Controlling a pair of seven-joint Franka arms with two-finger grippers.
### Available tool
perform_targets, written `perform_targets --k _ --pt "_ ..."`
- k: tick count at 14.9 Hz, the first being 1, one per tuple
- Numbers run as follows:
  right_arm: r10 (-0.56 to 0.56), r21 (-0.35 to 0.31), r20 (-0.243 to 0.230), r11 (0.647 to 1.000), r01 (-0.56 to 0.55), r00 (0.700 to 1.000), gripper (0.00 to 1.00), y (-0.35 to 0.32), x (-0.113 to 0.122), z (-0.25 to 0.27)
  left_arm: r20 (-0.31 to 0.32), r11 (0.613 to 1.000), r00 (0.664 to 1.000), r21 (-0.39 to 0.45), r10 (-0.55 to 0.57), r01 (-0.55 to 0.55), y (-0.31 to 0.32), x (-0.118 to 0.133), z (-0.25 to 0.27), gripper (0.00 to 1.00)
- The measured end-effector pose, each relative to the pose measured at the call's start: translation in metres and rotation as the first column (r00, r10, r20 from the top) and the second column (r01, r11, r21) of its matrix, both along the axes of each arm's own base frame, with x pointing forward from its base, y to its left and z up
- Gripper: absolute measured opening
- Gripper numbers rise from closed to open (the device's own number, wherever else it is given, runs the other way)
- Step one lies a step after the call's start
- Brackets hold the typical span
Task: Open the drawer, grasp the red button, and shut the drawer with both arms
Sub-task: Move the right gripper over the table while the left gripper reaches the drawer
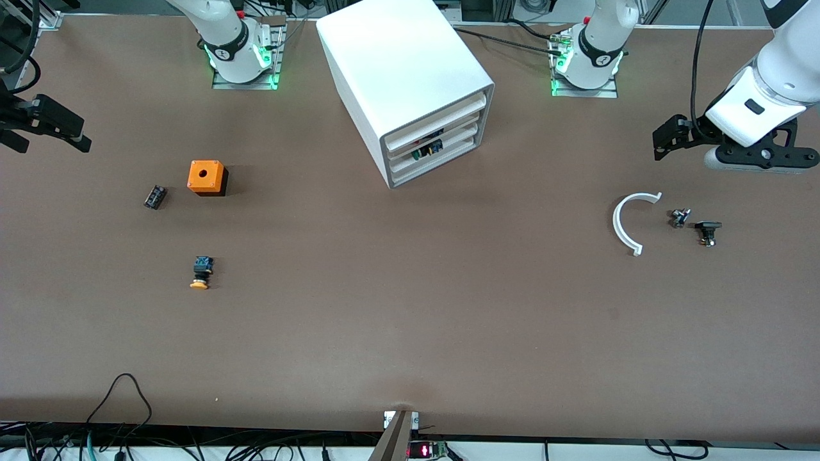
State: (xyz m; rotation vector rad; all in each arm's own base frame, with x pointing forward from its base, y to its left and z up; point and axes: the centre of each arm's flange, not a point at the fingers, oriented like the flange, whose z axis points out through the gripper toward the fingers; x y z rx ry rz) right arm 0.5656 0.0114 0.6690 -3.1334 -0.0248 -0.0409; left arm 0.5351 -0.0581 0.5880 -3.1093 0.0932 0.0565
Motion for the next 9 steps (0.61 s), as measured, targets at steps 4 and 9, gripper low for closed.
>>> perform_targets --k 4,9 --pt "-0.002 0.000 0.000 1.000 0.002 1.000 1.00 0.0001 0.0000 0.0000 -0.001 1.000 1.000 0.000 0.000 0.000 0.0000 -0.0001 -0.0001 1.00" --pt "0.004 -0.001 -0.012 1.000 -0.004 1.000 1.00 0.0031 -0.0012 -0.0013 -0.002 1.000 1.000 0.000 0.000 0.000 0.0000 -0.0002 -0.0002 1.00"
